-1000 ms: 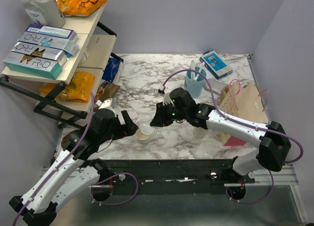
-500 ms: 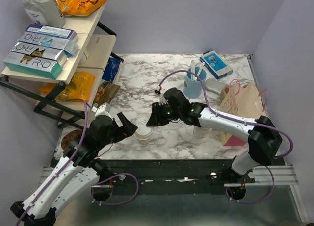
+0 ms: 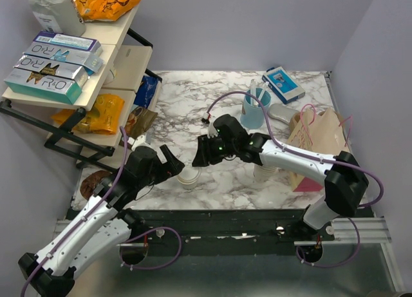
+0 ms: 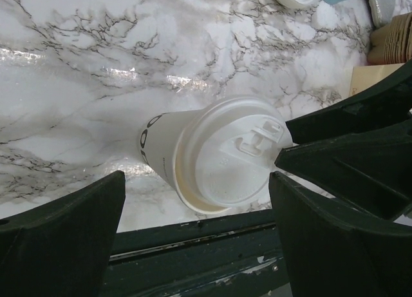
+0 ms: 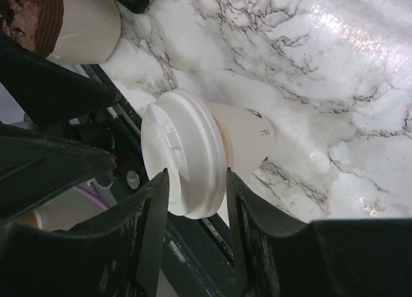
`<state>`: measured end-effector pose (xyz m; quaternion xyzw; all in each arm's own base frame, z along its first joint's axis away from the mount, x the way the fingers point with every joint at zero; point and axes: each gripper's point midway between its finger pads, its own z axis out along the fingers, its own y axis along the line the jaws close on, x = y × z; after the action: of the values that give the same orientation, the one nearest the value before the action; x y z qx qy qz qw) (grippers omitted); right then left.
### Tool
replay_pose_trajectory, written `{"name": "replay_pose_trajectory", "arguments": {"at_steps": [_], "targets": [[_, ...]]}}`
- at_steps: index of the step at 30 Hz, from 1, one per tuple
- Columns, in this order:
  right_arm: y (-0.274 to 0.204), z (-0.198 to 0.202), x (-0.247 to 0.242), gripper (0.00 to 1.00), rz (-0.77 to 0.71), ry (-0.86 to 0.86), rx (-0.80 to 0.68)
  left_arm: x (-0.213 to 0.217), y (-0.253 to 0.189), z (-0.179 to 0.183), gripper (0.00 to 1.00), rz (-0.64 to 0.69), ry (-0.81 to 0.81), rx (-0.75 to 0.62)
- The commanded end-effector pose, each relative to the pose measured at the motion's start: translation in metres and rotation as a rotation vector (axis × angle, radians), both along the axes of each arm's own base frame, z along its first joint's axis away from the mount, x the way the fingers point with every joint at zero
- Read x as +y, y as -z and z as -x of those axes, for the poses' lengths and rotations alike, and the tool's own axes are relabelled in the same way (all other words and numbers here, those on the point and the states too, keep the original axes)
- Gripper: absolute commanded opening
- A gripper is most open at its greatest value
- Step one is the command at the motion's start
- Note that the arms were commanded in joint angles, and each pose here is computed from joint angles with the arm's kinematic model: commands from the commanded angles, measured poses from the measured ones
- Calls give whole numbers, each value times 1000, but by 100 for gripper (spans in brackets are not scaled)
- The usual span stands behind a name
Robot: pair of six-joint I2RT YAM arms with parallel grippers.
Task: Pack the takeout coffee
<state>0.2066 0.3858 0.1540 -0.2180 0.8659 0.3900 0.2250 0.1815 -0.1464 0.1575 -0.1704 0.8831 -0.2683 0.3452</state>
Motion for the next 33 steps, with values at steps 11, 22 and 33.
{"name": "replay_pose_trajectory", "arguments": {"at_steps": [11, 22, 33], "targets": [[17, -7, -9, 53, 113, 8, -15, -5, 12, -12, 99, -4, -16, 21], [14, 6, 0, 53, 81, -56, -3, -12, 27, -11, 99, 15, 1, 66], [5, 13, 9, 53, 60, -89, -24, -17, 32, -13, 94, 56, -12, 76]]}}
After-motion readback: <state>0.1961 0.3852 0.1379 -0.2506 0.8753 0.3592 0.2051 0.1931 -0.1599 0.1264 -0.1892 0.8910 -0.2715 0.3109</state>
